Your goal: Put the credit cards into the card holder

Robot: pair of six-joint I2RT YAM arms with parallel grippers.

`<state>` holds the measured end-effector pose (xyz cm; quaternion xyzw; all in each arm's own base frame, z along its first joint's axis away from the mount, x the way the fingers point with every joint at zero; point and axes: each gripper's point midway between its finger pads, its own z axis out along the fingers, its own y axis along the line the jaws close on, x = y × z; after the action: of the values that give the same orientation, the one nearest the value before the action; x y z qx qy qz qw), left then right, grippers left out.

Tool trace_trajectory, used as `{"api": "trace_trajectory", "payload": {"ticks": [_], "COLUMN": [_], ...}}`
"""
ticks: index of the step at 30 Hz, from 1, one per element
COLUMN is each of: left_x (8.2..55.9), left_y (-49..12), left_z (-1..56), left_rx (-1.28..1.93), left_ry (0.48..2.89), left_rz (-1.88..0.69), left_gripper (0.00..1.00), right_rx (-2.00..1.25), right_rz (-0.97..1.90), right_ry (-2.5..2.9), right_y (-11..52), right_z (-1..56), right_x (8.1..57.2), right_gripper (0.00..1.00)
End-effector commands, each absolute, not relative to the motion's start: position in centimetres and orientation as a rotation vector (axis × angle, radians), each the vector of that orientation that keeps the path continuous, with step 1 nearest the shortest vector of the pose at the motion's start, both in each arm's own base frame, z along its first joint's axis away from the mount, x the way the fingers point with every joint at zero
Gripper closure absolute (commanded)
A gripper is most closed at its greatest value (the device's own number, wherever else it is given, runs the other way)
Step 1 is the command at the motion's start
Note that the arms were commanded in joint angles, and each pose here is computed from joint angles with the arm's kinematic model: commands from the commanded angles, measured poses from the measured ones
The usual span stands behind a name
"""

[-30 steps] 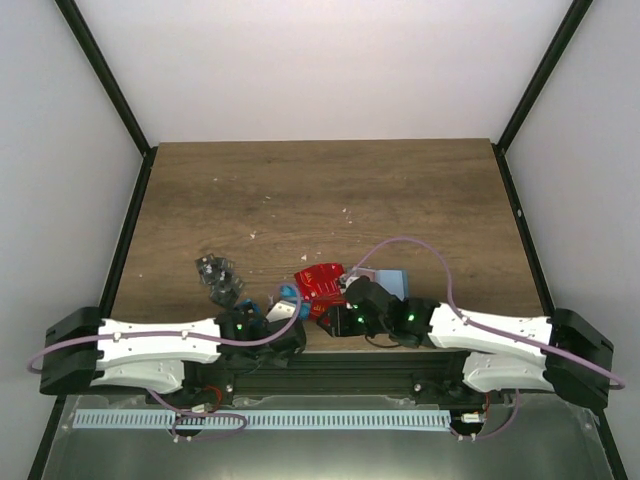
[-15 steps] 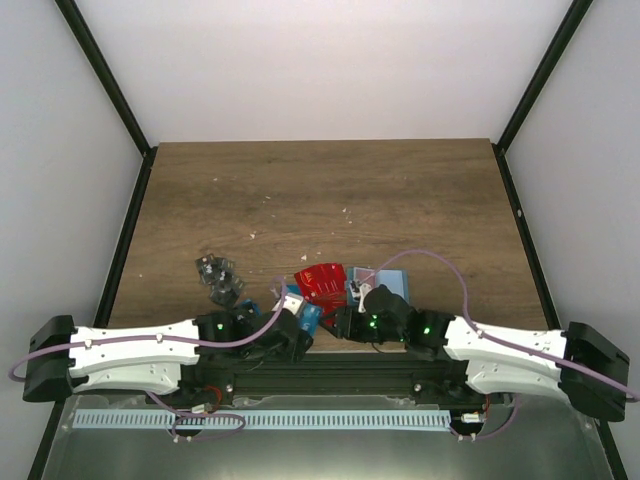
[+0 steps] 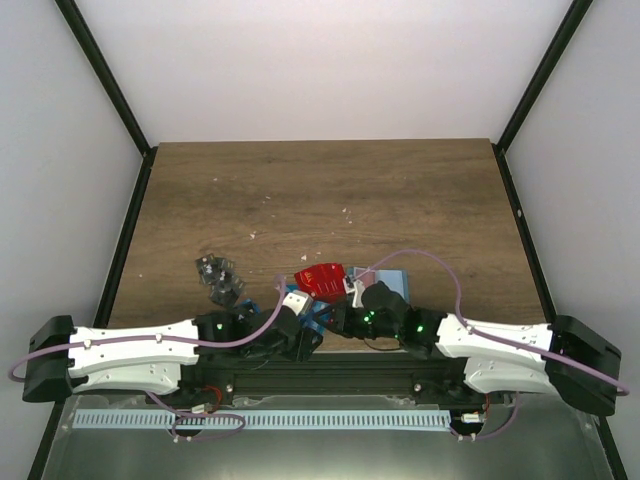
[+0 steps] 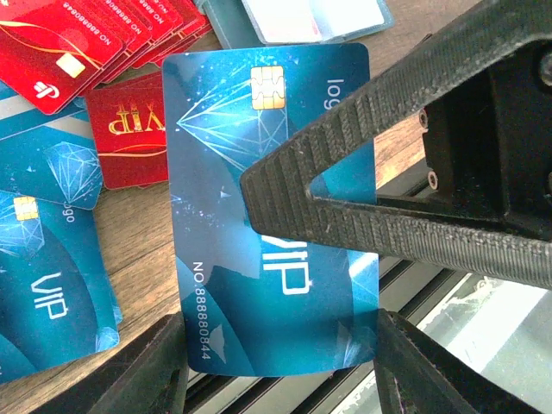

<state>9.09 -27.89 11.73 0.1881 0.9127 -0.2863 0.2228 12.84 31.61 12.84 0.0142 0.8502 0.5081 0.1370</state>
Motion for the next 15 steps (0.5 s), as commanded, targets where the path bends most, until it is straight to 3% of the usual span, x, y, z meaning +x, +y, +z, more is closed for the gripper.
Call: {"api": "trace_trajectory", "payload": {"ticks": [1,4,7,11,15], "left_x": [9.4,9.7,10.0,11.7,13.5], "left_y": [-28.6,-28.7,-28.8,-28.2,-28.7], "left_z": [13.1,13.3,13.5,13.7,15.4], "left_rx": [0.495,0.489,0.491,0.451,0.482], "left_ry": [2.475,2.461,2.444,2.440,2.384], "left_rz": [-0.845,-0.843,-0.826,-0.774,-0.866], "left_gripper": [0.43,0.42,0.33,0.10,0.06], "right_rx": [0.053,0.060,0.056,0.016,-0.065], "right_rz": [1.505,1.501,1.506,1.467,1.385], "right_ry": [2.416,2.416,2.395,2.371,2.286], "right_y": [31.8,31.4,30.6,28.7,26.2], "right_z": [13.9,13.8,13.9,14.2,15.3], "right_x": [13.4,13.5,13.9,15.4,17.8], "right_gripper": [0.88,0.99,0.99,0.99,0.99]}}
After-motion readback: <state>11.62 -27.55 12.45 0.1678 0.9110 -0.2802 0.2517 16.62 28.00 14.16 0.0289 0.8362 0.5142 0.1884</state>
